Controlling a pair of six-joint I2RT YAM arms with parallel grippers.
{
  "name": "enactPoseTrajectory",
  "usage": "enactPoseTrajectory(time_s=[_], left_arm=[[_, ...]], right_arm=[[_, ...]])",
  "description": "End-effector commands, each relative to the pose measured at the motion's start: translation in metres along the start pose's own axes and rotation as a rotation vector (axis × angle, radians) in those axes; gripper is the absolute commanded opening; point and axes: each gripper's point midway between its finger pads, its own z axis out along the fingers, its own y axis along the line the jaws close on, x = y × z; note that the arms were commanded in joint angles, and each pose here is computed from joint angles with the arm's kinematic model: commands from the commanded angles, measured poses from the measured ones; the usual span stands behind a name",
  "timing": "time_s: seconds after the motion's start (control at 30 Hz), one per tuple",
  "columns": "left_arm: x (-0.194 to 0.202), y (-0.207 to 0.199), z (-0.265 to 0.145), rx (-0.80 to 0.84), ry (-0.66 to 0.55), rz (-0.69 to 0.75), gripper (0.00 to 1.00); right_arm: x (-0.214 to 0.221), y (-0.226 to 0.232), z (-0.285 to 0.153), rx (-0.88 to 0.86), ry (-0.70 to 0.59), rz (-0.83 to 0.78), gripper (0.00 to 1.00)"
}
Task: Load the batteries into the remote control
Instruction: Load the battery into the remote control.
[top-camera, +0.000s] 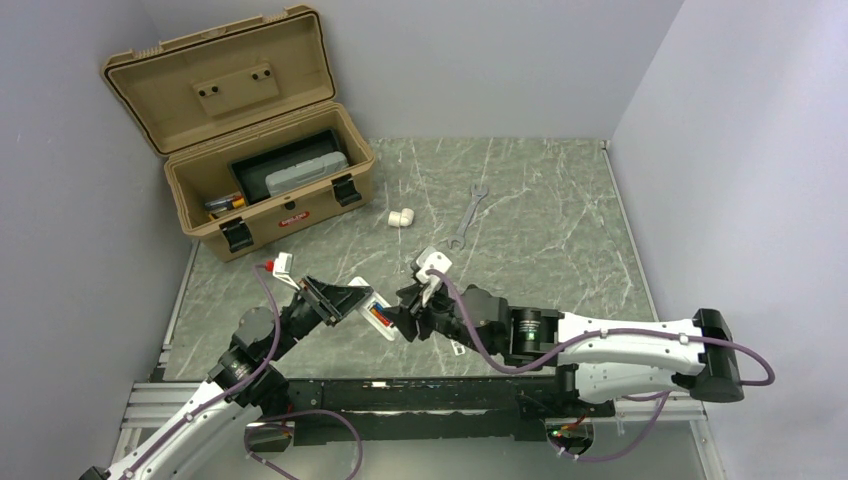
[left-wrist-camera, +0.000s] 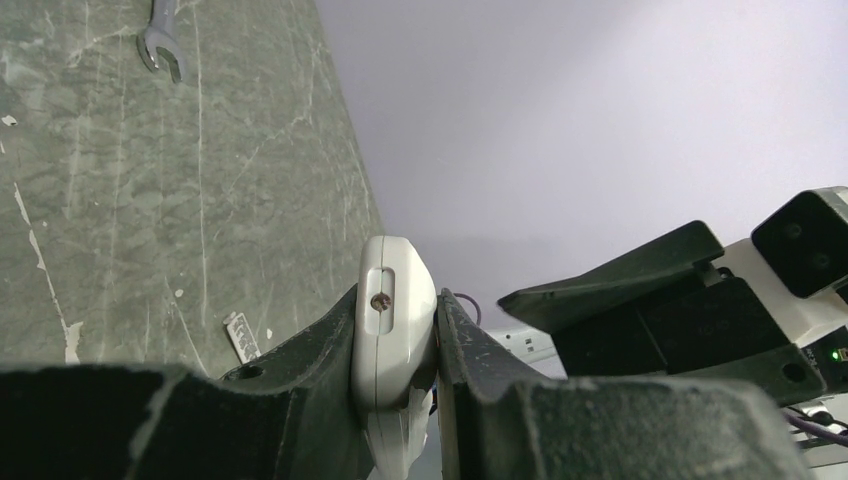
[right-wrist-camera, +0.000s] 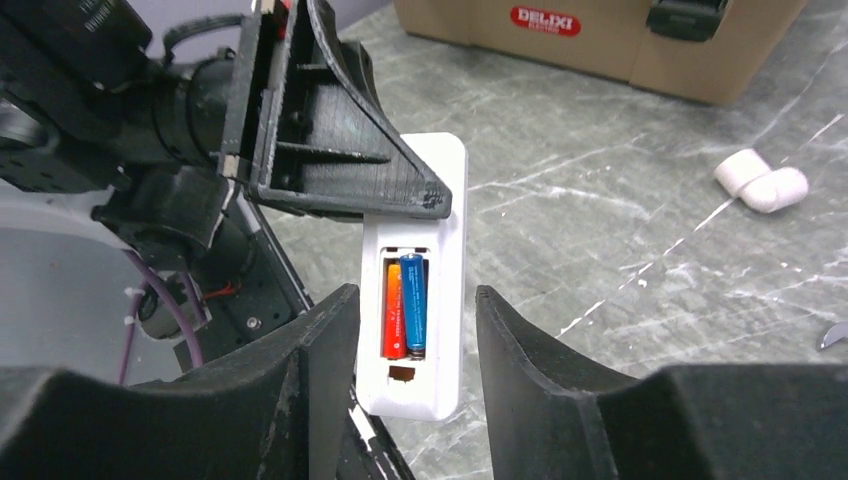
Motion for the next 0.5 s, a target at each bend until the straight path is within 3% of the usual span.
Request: enactPoseTrajectory(time_s=[0.0, 0.23, 0.37, 0.47], left_arm=[[0.000, -0.015, -0.002, 0.055, 0.006, -0.021, 0.00], [0.016, -0.025, -0.003, 0.110, 0.103, -0.011, 0.00], [0.034, -0.035, -0.006, 0.176, 0.218, 0.004, 0.00], [0.045, -0.044, -0.010, 0.244, 0.291, 0.011, 0.00]], right_arm=[[-0.029, -0.003, -0.014, -0.006, -0.078, -0.009, 0.50], [-0.028, 0.011, -0.042, -0.193, -0.117, -0.262, 0.53], [-0.009, 0.051, -0.079, -0.543, -0.141, -0.476, 0.63], [-0.005, 0.056, -0.093, -0.615, -0.128, -0.524, 0.56]])
